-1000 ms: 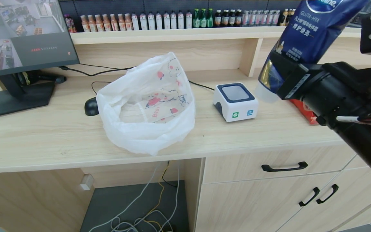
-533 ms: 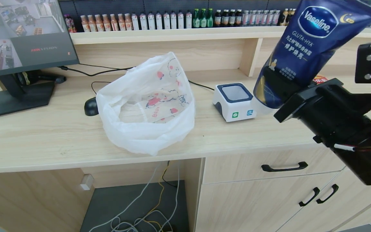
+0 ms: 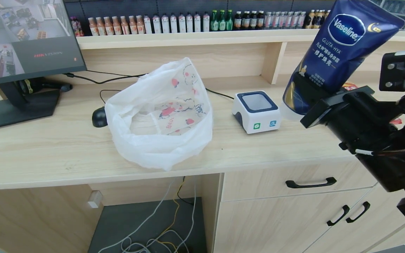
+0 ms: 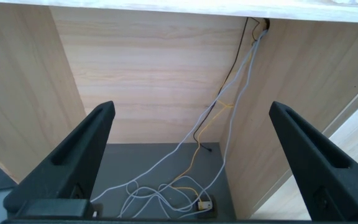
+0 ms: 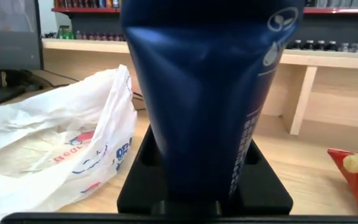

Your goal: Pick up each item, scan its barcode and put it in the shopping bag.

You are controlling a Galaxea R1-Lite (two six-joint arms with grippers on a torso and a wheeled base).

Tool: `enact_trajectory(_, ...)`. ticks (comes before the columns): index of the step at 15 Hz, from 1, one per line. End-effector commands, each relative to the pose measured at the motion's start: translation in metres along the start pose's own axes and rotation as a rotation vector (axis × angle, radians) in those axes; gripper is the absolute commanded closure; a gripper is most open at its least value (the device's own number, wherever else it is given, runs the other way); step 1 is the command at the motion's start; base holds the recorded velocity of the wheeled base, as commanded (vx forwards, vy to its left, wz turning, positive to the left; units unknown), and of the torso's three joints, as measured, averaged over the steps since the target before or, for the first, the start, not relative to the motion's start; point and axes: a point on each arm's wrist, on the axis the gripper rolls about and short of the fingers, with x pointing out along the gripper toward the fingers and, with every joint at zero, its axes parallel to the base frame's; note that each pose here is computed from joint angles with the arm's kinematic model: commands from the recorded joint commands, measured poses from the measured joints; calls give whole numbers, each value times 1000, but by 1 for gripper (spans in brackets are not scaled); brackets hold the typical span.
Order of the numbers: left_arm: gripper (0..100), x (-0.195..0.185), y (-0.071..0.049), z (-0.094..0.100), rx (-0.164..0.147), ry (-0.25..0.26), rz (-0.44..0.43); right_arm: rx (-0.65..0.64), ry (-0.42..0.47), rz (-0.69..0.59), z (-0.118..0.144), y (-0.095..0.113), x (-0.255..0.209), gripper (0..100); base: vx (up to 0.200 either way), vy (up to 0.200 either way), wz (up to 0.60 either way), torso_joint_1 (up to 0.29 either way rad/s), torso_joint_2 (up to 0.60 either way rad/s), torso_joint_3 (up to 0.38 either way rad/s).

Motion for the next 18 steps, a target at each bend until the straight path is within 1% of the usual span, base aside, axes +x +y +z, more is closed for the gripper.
enact_trajectory(1,0,0,0,0,0,0,0,-2,11,0,-4,0,2,100,0,200,0,2,-2,7)
enact_trajectory(14,0,0,0,0,1,0,0,12,14,3,-4,1,0,100,0,200,0,4,3,2)
enact_trajectory(18,0,0,0,0,4,0,-1,17,11,15,-1,4,-2,100,0,0,0,0,0,0)
